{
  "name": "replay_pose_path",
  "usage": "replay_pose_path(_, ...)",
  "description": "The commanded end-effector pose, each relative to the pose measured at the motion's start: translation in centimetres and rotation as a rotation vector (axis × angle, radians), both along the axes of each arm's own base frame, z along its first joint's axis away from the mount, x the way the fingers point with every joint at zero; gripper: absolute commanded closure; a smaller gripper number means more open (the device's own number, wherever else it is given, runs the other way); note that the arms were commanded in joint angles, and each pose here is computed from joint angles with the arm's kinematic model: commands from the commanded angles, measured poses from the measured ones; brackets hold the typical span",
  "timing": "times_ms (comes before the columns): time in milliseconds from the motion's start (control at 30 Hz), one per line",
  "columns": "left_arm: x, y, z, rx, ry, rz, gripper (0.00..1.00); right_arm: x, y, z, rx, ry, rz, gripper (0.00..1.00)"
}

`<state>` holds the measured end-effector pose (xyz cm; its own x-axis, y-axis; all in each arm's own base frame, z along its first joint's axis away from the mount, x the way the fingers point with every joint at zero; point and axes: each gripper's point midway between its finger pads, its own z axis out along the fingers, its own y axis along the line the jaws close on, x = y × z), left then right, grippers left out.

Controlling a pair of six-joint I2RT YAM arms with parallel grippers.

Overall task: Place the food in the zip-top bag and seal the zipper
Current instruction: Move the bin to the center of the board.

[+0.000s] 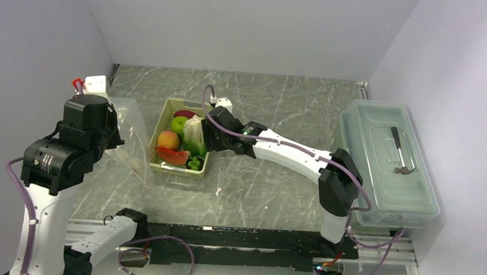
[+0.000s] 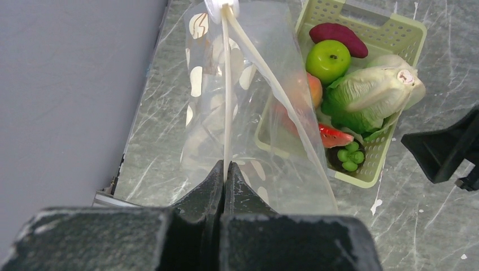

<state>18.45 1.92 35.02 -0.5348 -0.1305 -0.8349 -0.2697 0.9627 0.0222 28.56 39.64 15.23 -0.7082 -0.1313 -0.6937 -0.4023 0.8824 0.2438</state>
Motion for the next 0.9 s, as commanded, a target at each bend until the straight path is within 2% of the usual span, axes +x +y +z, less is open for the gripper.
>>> replay_pose_path(0,0.4,-0.1,0.5,0.001,-0.033,-0.012,1.00,0.7,1.5,0.5,0.026,-0.002,-0.040,0.42)
replay_pose_path(700,0.2,-0.4,0.2,-0.007,-0.039,-0.034,1.00,1.1,2.9,-5.7,-0.058,0.083,-0.051,0.56)
replay_pose_path(800,0.2,-0.4,0.1,-0.008,-0.039,-0.037,1.00,1.2,2.9,-6.3,-0.068,0.088,-0.055,0.61)
replay_pose_path(867,0.2,-0.4,0.1,-0.008,-0.038,-0.038,1.00,1.3,2.7,-6.3,-0.072,0.084,-0.063,0.69)
